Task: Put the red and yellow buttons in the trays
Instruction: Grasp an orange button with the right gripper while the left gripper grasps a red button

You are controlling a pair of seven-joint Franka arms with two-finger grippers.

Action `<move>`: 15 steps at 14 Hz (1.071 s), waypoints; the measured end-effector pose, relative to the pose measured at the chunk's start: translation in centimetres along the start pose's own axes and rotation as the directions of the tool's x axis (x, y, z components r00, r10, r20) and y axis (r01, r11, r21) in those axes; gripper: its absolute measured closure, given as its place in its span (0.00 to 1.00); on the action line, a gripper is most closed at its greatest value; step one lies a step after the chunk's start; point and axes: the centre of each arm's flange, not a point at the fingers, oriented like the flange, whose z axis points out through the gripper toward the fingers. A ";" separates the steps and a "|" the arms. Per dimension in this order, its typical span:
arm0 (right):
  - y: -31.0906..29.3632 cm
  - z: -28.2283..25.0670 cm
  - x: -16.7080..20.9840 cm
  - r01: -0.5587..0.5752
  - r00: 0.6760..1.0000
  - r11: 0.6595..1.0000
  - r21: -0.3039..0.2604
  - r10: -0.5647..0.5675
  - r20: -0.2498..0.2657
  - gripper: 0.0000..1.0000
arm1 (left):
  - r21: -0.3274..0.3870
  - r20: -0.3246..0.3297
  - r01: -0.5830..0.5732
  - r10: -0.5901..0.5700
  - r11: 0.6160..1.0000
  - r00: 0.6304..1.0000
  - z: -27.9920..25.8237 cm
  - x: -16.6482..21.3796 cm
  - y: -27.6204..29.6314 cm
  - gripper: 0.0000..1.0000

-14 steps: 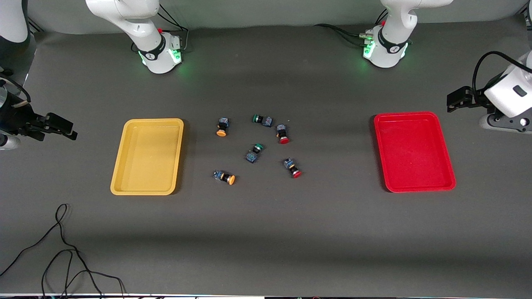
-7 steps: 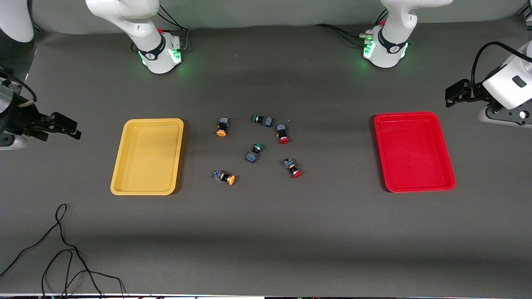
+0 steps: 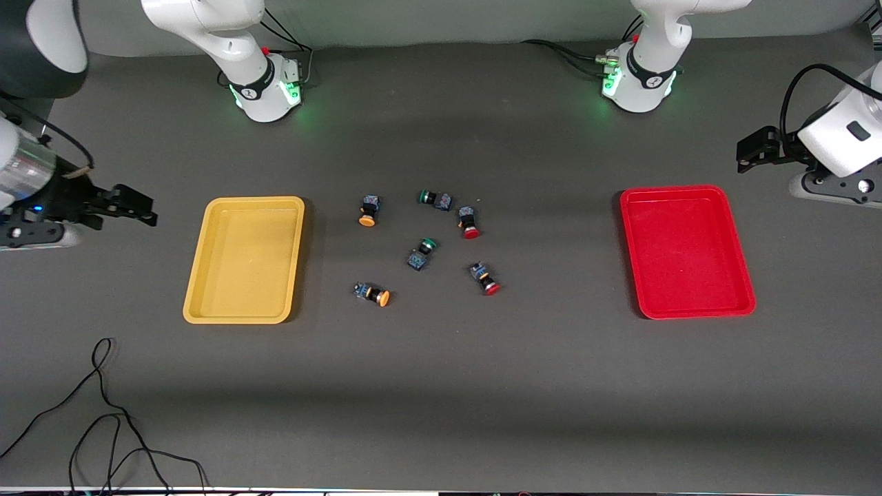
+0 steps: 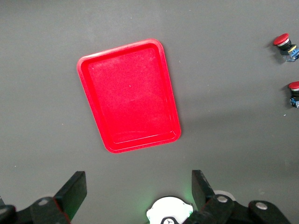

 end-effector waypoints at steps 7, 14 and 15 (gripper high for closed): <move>-8.3 4.2 -4.9 -0.117 0.993 0.992 0.037 0.117 0.000 0.00 | 0.008 -0.012 0.078 -0.078 0.997 0.997 1.5 2.1 9.2 0.00; -25.4 9.4 -15.4 -0.300 0.952 0.951 0.079 0.304 -0.039 0.00 | -0.110 -0.054 0.289 -0.296 0.951 0.954 8.1 9.0 25.1 0.00; -27.1 10.3 -16.6 -0.315 0.947 0.946 0.079 0.319 -0.039 0.00 | -0.140 -0.060 0.314 -0.325 0.939 0.944 9.6 10.3 26.8 0.00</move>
